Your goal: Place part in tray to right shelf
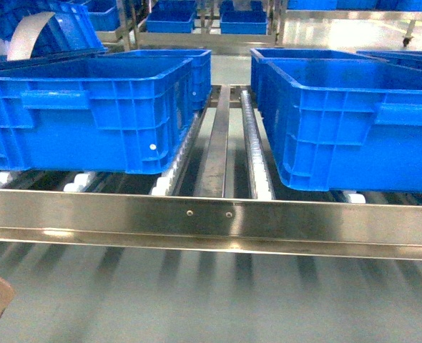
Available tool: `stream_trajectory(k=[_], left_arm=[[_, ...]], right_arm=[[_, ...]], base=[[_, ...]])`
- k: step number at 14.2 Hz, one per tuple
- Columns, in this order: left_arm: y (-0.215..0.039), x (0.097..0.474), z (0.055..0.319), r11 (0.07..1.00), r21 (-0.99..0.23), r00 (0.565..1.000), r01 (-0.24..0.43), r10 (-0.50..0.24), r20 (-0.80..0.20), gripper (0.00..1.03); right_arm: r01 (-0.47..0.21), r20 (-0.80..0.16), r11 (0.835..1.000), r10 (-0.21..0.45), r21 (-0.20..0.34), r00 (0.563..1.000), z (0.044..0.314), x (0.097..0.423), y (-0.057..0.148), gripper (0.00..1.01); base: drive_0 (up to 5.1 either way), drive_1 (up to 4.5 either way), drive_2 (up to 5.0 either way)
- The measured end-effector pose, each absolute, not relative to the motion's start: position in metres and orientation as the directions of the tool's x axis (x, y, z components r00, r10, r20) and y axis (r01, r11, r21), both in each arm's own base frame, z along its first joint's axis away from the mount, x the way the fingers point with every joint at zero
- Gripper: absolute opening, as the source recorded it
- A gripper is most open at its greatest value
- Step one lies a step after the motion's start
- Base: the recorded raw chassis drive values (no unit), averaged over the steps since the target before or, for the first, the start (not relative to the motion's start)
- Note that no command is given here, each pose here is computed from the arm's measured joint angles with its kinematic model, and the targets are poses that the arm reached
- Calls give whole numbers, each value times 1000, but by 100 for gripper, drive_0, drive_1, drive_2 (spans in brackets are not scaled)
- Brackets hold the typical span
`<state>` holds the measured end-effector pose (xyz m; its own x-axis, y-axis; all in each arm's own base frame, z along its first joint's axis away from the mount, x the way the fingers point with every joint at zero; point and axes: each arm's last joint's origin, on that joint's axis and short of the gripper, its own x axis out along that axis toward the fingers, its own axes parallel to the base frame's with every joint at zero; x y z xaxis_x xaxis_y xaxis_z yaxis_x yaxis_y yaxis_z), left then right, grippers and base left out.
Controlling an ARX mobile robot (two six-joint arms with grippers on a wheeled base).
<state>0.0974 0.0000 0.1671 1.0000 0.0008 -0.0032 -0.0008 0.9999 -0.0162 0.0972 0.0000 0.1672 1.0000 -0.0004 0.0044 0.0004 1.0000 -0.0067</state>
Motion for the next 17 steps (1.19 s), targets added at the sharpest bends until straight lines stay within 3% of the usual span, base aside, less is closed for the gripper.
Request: stream_trajectory(k=[1, 7, 8, 17], left_arm=[[0, 97, 167, 1000, -16, 1000, 0, 0, -3, 14], [0, 97, 167, 1000, -16, 1000, 0, 0, -4, 14], [0, 97, 167, 1000, -16, 1000, 0, 0, -3, 14], [0, 97, 167, 1000, -16, 1000, 0, 0, -4, 14]], right_arm=[[0, 4, 1000, 0, -7, 1000, 167, 97, 0, 10], [0, 4, 1000, 0, -7, 1000, 167, 97, 0, 93], [0, 4, 1000, 0, -4, 1000, 167, 97, 0, 99], [0, 4, 1000, 0, -4, 1000, 167, 97, 0, 98]], base=[[0, 0, 0], [0, 0, 0], [0, 0, 0], [0, 0, 0]])
